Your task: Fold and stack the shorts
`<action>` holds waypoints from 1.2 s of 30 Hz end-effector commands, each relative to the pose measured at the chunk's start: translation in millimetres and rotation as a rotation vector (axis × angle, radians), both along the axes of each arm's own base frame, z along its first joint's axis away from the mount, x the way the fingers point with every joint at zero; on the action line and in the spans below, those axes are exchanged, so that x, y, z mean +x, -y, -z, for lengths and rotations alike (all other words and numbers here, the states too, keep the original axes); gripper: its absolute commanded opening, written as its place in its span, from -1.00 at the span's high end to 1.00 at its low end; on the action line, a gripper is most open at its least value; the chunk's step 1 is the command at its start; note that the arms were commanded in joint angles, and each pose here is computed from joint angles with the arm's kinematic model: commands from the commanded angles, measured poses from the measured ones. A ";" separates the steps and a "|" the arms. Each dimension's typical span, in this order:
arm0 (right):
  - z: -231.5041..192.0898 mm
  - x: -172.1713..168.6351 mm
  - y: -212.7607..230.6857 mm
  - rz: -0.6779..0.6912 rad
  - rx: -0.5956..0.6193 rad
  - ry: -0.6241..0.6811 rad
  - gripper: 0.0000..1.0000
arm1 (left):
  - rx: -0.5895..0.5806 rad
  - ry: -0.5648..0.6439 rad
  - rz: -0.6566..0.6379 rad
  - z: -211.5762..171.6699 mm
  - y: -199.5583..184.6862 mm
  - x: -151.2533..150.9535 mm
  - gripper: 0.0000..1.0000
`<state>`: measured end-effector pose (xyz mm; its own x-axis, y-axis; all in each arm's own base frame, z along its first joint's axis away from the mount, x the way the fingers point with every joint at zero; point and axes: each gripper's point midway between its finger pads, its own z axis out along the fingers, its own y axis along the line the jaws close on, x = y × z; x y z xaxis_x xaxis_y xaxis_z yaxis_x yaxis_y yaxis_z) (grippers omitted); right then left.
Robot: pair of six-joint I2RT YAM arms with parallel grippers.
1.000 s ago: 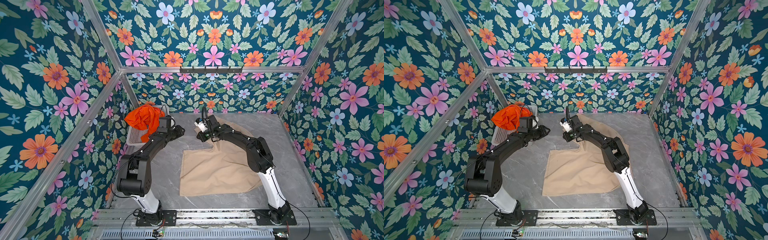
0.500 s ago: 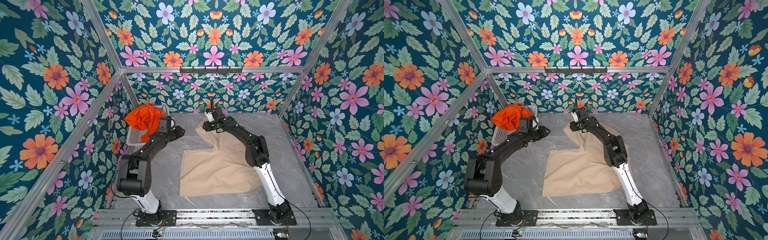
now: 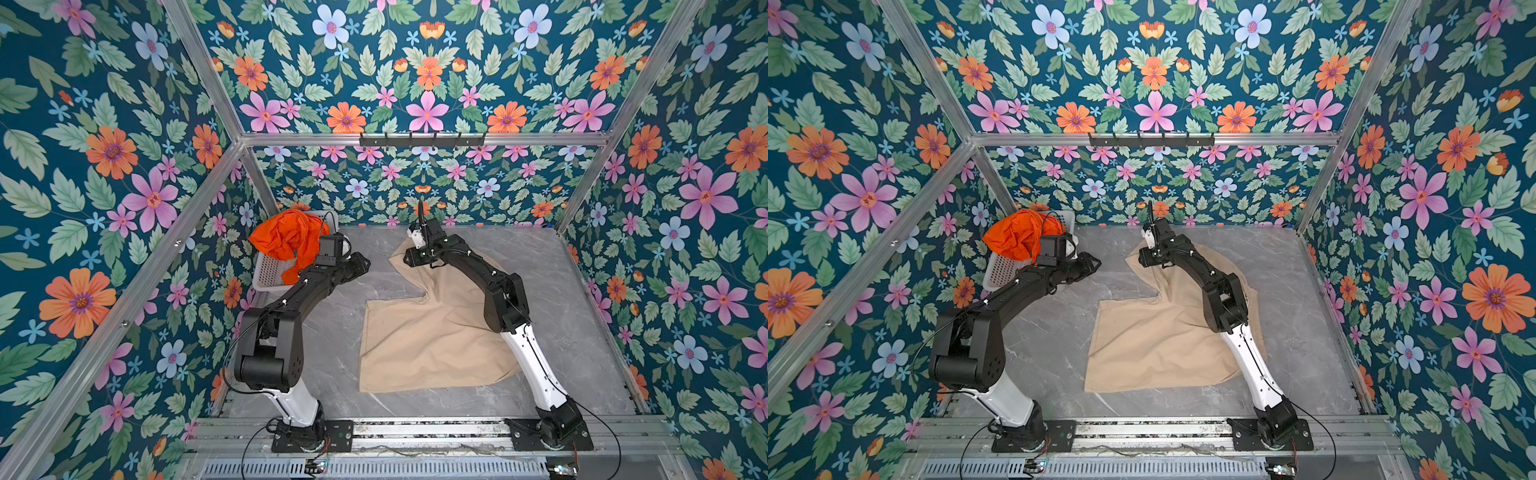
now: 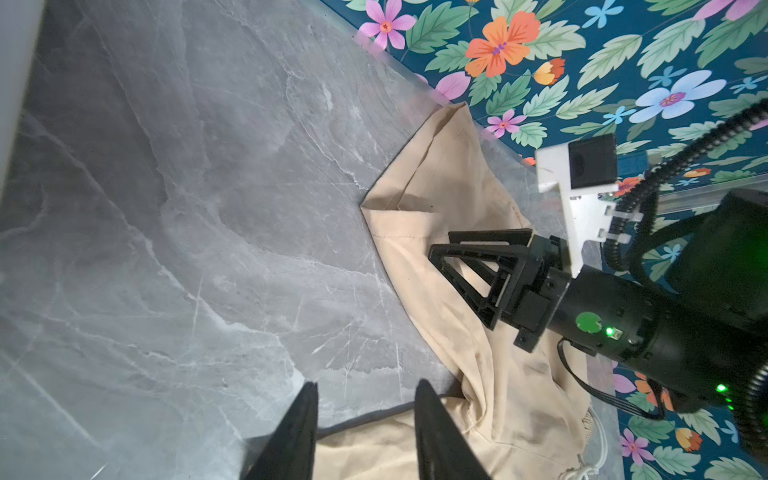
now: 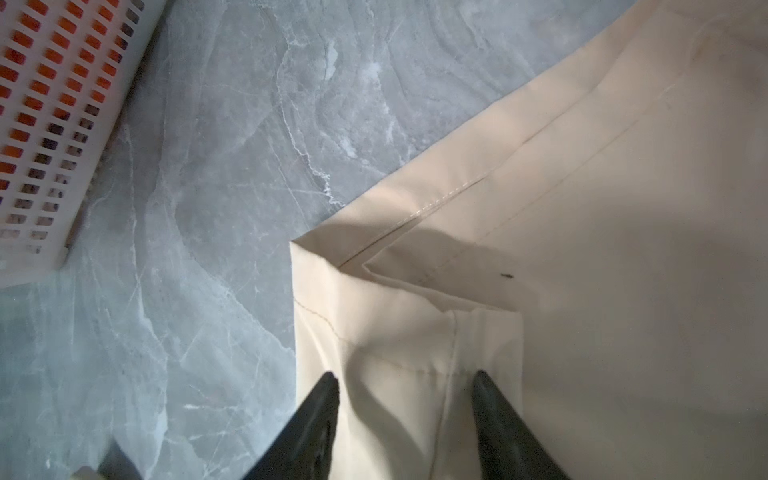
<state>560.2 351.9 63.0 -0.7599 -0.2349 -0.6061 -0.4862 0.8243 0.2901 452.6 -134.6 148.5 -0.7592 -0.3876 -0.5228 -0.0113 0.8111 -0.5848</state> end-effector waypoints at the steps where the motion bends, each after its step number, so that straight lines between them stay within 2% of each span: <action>1: -0.3 -3.7 -4.2 -0.018 0.017 -0.016 0.18 | 0.003 0.011 0.004 -2.5 0.0 1.6 0.19; 5: -6.8 -8.9 -10.1 -0.050 0.040 -0.016 0.67 | 0.005 0.015 0.003 -4.5 -0.3 1.6 0.19; 8: -20.4 -15.1 -16.3 -0.083 0.048 0.018 0.90 | 0.008 0.019 0.001 -6.6 -1.0 1.5 0.19; 10: -30.8 -22.4 -22.3 -0.110 0.055 0.040 0.99 | 0.008 0.023 0.000 -8.2 -1.1 1.7 0.19; 17: -61.1 -50.6 -36.3 -0.188 0.063 0.116 1.00 | 0.009 0.035 0.002 -13.3 -1.1 1.9 0.20; 20: -64.9 -67.0 -43.6 -0.227 0.025 0.152 1.00 | 0.009 0.034 0.003 -12.9 -1.1 1.6 0.20; 25: -39.1 -109.7 -71.3 -0.343 0.037 0.088 1.00 | 0.002 0.035 -0.008 -12.0 -1.6 1.7 0.20; 26: -31.9 -118.7 -78.3 -0.367 0.046 0.067 0.95 | -0.004 0.032 -0.007 -11.1 -0.9 1.6 0.20; 30: -23.6 -139.6 -93.9 -0.411 0.095 -0.004 0.10 | -0.021 0.021 -0.001 -5.5 1.6 0.6 0.19; 32: -36.5 -140.1 -91.4 -0.391 0.122 0.013 -0.07 | -0.025 0.022 0.005 -6.3 2.8 0.3 0.19; 36: -76.8 -136.1 -62.9 -0.322 0.181 0.064 -0.11 | -0.052 0.024 0.031 -7.6 11.3 0.7 0.19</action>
